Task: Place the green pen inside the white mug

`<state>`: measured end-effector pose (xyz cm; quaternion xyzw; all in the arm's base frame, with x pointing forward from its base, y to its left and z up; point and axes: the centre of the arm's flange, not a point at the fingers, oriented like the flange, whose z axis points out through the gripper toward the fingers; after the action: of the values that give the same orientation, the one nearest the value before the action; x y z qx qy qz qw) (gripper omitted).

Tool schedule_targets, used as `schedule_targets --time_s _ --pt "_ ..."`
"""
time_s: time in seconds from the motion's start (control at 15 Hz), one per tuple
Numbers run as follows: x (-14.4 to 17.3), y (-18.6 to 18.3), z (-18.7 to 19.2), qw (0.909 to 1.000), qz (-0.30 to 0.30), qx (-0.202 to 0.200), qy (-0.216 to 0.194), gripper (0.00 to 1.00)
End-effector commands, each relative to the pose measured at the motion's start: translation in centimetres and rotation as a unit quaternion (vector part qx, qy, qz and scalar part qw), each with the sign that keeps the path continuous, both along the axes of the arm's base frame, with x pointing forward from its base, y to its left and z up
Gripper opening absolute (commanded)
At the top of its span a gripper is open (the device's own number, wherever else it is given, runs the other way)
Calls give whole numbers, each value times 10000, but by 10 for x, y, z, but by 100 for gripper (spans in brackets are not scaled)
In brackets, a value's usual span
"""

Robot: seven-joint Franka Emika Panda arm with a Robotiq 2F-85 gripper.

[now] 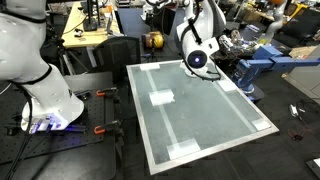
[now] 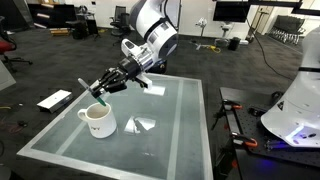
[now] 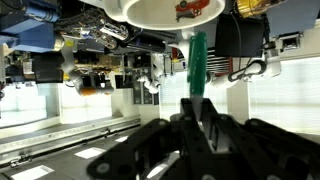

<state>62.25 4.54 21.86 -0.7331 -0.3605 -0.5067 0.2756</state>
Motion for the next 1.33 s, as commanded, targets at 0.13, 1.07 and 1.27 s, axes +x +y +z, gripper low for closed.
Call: schedule_targets --time_s 0.13,1.07,1.27 --pt "19 1 -16 9999 -120 -88 -61 4" --pt "36 -1 -33 9999 -129 -51 32 53" --pt "36 -2 -27 9999 -134 -32 -31 75"
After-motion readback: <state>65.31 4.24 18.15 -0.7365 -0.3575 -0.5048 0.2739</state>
